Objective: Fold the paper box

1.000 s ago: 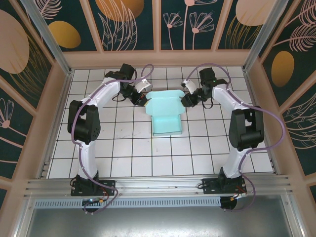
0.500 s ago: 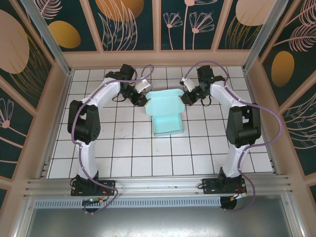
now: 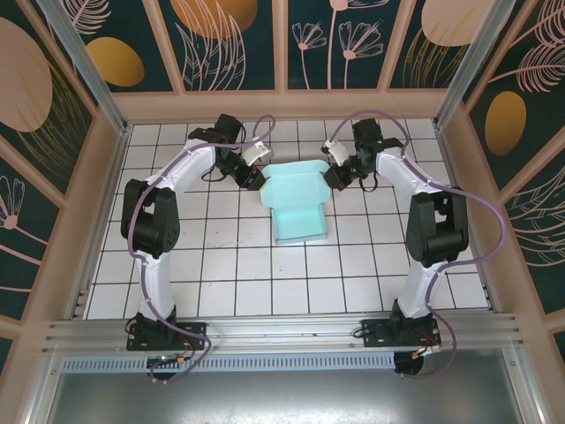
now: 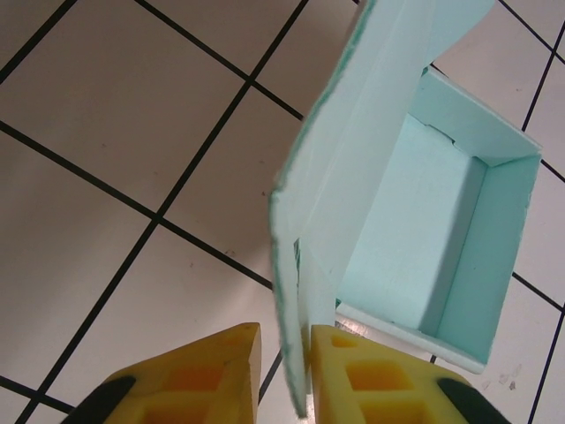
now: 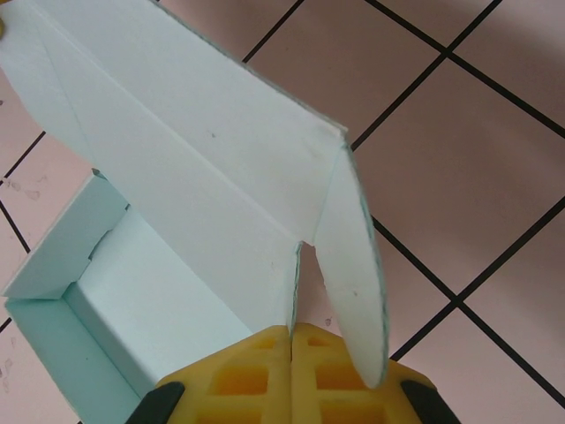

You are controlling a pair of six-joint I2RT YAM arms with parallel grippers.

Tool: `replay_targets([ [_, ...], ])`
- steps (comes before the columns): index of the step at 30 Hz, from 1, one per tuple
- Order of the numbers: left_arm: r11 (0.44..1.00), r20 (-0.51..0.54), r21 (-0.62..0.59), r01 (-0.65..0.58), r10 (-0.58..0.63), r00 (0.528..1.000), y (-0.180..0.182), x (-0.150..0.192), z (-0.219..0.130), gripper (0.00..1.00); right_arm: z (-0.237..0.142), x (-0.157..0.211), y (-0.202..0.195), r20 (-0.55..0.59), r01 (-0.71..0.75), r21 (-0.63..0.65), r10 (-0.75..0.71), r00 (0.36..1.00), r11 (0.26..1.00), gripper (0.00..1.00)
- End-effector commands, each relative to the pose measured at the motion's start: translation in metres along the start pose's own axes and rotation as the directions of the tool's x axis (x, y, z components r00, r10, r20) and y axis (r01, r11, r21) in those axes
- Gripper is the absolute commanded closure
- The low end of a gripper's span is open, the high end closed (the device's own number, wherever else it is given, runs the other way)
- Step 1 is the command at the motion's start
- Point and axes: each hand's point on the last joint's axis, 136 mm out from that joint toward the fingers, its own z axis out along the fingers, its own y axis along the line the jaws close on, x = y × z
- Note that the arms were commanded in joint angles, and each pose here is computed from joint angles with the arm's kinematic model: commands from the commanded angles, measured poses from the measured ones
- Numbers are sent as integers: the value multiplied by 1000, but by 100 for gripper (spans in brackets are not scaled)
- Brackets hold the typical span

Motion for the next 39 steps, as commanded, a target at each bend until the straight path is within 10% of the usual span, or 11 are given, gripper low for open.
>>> replay_targets([
  [1,1000,23,7,-16,16,1000,-4,-10,-2,78,-7,-5,10,16,17,7,-17,1000,1000,100],
  [19,1000,46,9,-9,9,999,-6,-13,-1,100,-22,-19,2,121,-38,116,24,992,993,100],
  [39,975,471,-163,150,-57,880,-9,-84,-32,100,-51,-37,11,595,-439,375,151,789,816,100],
])
